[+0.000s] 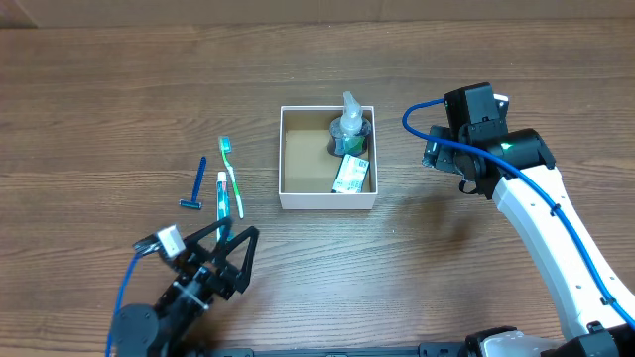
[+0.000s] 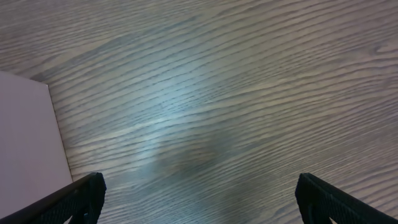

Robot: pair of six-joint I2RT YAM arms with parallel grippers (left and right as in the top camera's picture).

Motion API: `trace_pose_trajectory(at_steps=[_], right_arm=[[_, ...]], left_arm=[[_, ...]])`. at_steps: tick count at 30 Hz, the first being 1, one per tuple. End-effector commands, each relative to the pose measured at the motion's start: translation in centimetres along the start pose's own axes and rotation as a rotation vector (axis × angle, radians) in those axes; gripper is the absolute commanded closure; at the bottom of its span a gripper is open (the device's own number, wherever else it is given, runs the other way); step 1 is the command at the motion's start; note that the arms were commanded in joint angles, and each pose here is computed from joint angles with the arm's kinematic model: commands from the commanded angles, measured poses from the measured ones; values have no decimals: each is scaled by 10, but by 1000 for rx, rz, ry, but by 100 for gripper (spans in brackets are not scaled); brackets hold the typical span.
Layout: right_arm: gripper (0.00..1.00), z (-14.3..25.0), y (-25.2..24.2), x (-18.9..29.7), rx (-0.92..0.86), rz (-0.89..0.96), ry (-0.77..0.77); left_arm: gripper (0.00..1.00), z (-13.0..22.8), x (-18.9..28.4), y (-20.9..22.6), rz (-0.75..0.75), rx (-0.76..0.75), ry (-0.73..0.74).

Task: Pack container
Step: 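Reach the left gripper toward the toothpaste tube and toothbrush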

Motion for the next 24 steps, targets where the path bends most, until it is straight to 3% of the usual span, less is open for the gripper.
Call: trace_pose_trajectory(at_steps=[1, 7, 15, 24], right_arm=[[0, -9, -2, 10, -22, -8, -44], [0, -9, -2, 10, -22, -8, -44], [0, -9, -2, 10, -22, -8, -44], [0, -9, -2, 10, -22, -8, -44]], left_arm=[[0, -37, 23, -46, -66, -313, -55], [0, -57, 38, -40, -470, -316, 124], [0, -48, -5, 12, -651, -205, 510], [0, -51, -34, 83, -975, -212, 636]])
Point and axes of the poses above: each gripper's point midway between its finger pads, its own x axis back along the fingers, its own y axis along the line the jaws close on, z = x × y, the point moved 7 cm from there along x, back along the fingers, and after that the axes turned 4 degrees about -x, right-handed, at the moved point
